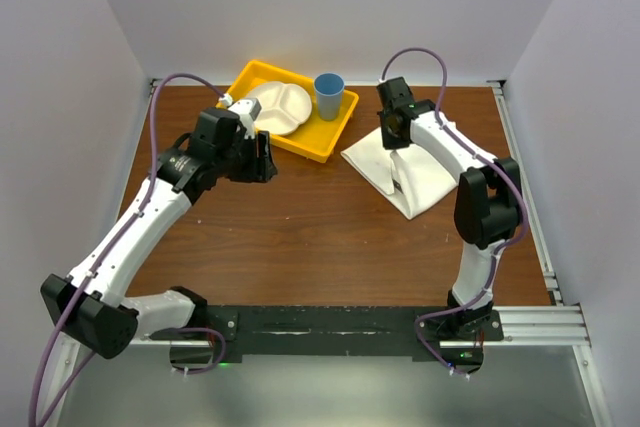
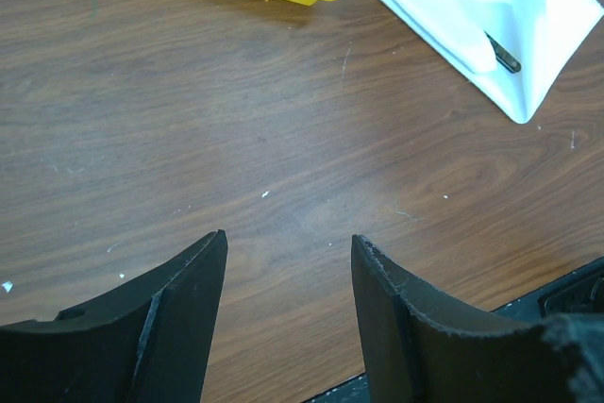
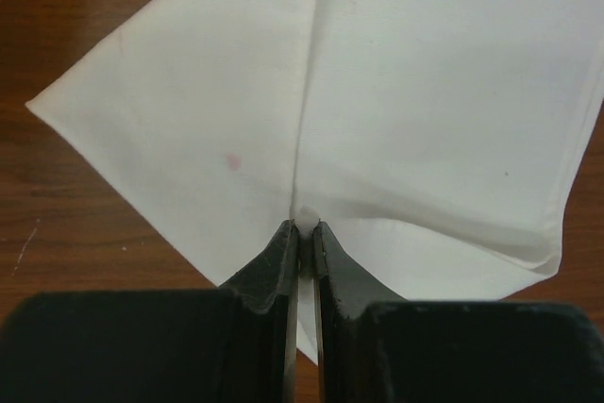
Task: Fold the napkin, place the utensils inside, and roll it up
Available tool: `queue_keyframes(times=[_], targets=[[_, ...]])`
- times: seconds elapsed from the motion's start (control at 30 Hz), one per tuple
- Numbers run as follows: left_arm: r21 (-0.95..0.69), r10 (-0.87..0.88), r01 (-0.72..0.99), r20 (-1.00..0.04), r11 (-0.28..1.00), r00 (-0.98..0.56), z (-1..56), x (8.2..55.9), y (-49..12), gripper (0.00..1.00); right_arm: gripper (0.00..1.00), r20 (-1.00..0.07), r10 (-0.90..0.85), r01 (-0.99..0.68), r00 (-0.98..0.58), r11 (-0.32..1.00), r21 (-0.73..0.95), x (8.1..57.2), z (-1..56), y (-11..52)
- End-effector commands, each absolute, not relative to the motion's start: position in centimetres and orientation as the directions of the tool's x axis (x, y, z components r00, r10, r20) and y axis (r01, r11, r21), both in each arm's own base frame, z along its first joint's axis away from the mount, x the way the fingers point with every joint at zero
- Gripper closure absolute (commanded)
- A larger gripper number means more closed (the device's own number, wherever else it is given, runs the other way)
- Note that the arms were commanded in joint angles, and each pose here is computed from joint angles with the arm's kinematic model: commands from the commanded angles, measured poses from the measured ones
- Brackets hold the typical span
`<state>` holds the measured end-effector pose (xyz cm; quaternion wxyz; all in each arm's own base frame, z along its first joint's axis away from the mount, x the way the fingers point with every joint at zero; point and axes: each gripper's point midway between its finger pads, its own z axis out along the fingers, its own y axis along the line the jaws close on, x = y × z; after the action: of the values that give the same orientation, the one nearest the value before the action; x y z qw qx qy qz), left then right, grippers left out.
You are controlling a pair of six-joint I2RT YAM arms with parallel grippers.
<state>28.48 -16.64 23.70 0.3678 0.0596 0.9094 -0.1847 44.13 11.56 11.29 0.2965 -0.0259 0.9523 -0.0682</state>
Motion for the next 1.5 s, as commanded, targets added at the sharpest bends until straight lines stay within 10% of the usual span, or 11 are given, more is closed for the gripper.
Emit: queue_keyframes(times=[0.0,1.47], targets=[[-0.265,-0.019,0.253,-0.723,0.93,-0.69,25.5,29.3,-16.1,0.39,1.0,-0.656,-0.135,-0.117,-0.743,0.991,-0.072,45.7,15.5,14.1],[-0.293,-0.014,0.27,-0.701,0.917,-0.713,25.5,29.2,-16.7,0.39,1.0,-0.659,-0.129,-0.219,-0.741,0.974,0.055,49.8,12.0,21.8]])
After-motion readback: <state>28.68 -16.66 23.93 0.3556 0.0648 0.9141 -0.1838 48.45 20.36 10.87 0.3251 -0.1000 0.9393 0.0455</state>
